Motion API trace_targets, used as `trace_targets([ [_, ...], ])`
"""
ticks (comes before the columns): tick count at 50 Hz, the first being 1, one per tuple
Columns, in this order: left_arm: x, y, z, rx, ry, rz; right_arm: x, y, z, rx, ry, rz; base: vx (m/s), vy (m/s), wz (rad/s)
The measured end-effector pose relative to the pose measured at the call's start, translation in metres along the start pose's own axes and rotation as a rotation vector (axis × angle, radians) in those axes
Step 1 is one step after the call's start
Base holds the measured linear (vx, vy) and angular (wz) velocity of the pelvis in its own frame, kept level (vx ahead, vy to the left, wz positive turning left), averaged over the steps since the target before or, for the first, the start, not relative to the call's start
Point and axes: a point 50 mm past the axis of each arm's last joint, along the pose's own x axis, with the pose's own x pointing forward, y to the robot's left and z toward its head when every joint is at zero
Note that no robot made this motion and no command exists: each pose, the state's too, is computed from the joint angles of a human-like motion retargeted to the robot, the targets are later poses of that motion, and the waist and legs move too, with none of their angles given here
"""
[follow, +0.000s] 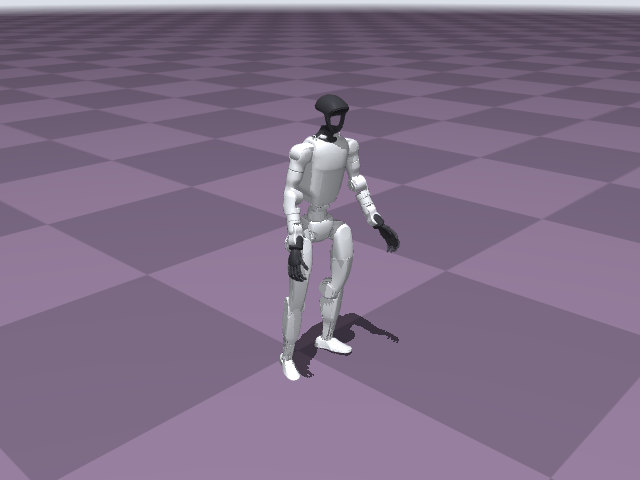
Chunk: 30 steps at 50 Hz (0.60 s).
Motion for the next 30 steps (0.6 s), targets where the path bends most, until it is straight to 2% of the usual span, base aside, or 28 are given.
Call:
trace_targets([
  [10, 0.007, 0.014, 0.017, 0.099, -0.062, -0.002, 0.003, -0.002, 0.023, 0.01, -0.085, -0.02, -0.09, -0.03, -0.91],
  [17, 0.012, 0.015, 0.039, 0.19, -0.125, -0.029, 0.003, -0.013, 0.01, 0.0, -0.04, -0.053, 0.0, -0.1, -1.25],
  [24, 0.012, 0.017, 0.064, 0.141, -0.239, -0.016, 0.001, -0.022, -0.01, 0.044, 0.053, -0.071, 0.08, -0.27, -1.22],
  [30, 0.004, 0.012, 0.064, 0.079, -0.292, -0.042, 0.002, -0.038, 0.001, 0.128, -0.016, -0.104, 0.16, -0.27, -1.09],
])
